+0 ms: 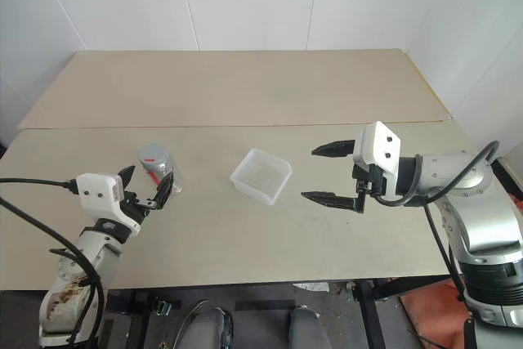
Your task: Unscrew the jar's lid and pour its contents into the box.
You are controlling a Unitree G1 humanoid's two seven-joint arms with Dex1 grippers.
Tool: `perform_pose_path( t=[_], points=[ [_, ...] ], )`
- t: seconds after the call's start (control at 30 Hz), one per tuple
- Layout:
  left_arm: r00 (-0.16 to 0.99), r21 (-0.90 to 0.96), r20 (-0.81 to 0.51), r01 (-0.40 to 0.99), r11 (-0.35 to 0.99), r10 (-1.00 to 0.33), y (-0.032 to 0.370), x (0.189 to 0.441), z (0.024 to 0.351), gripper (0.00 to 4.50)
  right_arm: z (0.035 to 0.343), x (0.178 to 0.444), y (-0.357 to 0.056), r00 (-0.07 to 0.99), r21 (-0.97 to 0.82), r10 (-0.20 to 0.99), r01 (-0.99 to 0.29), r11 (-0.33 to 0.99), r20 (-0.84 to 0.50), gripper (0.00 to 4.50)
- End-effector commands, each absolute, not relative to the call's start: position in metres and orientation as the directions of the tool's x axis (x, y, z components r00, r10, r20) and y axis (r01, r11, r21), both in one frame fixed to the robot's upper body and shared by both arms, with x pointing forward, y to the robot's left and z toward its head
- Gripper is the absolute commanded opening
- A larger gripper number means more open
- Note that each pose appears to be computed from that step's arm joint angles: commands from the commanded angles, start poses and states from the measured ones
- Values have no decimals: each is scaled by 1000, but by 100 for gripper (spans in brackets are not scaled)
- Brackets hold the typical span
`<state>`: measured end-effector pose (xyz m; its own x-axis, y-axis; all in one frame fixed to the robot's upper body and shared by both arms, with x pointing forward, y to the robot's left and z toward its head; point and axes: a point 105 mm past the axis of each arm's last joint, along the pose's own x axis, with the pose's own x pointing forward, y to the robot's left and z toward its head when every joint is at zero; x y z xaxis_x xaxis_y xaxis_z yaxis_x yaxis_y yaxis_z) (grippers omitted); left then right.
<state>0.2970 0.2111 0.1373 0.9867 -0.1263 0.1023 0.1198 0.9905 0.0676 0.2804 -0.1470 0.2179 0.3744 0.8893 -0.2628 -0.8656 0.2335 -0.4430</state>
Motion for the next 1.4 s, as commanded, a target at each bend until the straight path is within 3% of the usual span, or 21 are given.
perform_pose_path(
  t=[0.03,0.37,0.5,0.67,0.77,0.87,1.07,1.17,1.4],
  points=[
    [977,92,171,115,989,-129,207,307,148,446,232,274,-144,350,-490,906,-849,199,-239,450],
    [975,125,171,121,985,-142,200,327,141,446,229,277,-143,341,-447,912,-869,214,-227,450],
    [975,132,183,103,986,-126,203,330,142,354,231,276,-143,341,-443,916,-869,220,-214,450],
    [970,134,213,88,987,-116,203,332,147,193,230,273,-141,335,-439,919,-872,217,-210,450],
    [961,164,229,118,979,-154,200,332,154,193,228,270,-139,330,-436,922,-873,217,-203,450],
    [932,192,220,249,949,-289,194,326,168,193,231,268,-132,327,-429,929,-874,228,-172,450],
    [751,221,97,623,750,-653,185,302,193,193,249,271,-103,271,-365,961,-902,231,-61,450],
    [596,213,52,777,592,-801,180,294,206,193,258,275,-80,247,-334,969,-915,227,-17,450],
    [287,207,24,936,285,-958,153,300,221,193,277,292,-29,274,-240,962,-933,269,14,450]
  ],
)
